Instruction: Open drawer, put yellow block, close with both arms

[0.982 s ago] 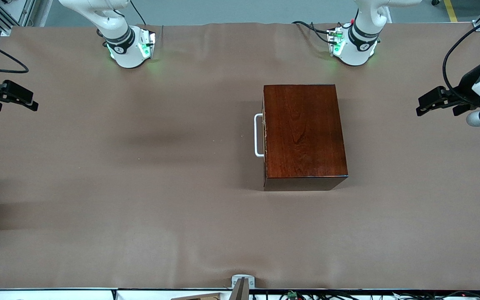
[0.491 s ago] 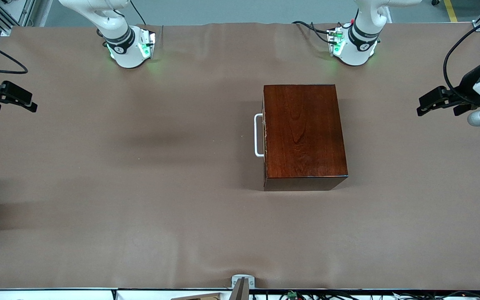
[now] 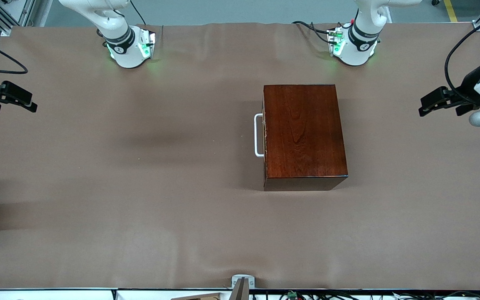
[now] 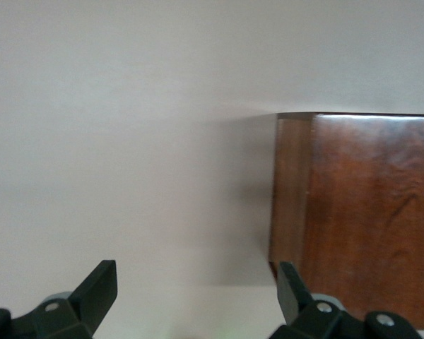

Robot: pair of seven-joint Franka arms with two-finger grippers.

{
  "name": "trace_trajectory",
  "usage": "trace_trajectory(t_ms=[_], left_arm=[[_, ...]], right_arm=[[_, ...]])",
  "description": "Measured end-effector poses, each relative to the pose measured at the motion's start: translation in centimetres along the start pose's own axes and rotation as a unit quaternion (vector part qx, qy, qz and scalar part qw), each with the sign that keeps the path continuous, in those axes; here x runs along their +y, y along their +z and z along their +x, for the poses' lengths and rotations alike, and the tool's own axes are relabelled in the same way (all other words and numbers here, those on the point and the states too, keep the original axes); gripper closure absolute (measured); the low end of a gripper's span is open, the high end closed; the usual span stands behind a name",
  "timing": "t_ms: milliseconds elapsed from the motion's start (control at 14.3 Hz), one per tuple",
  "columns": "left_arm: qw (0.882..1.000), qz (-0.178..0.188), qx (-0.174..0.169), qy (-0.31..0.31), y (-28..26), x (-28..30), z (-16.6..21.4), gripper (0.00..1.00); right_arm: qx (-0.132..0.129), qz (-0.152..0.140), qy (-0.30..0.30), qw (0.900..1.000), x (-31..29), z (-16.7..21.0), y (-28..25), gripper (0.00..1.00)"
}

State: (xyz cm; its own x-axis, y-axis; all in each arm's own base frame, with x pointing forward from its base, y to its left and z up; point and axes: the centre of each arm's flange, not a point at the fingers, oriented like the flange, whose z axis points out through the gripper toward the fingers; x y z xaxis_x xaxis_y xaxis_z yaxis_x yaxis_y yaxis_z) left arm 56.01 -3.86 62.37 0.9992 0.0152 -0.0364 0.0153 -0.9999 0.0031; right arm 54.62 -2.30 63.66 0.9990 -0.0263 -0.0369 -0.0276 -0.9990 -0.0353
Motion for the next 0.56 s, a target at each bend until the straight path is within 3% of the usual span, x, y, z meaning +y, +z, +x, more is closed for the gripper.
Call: trace_trajectory(t_ms=[561], left_arm=[[0.999,0.011,0.001,0.049,-0.01,-0.15,0.02,0.0]], right_arm=[[0.0,0.0,0.0,1.0,0.0,0.0,0.0,0.0]])
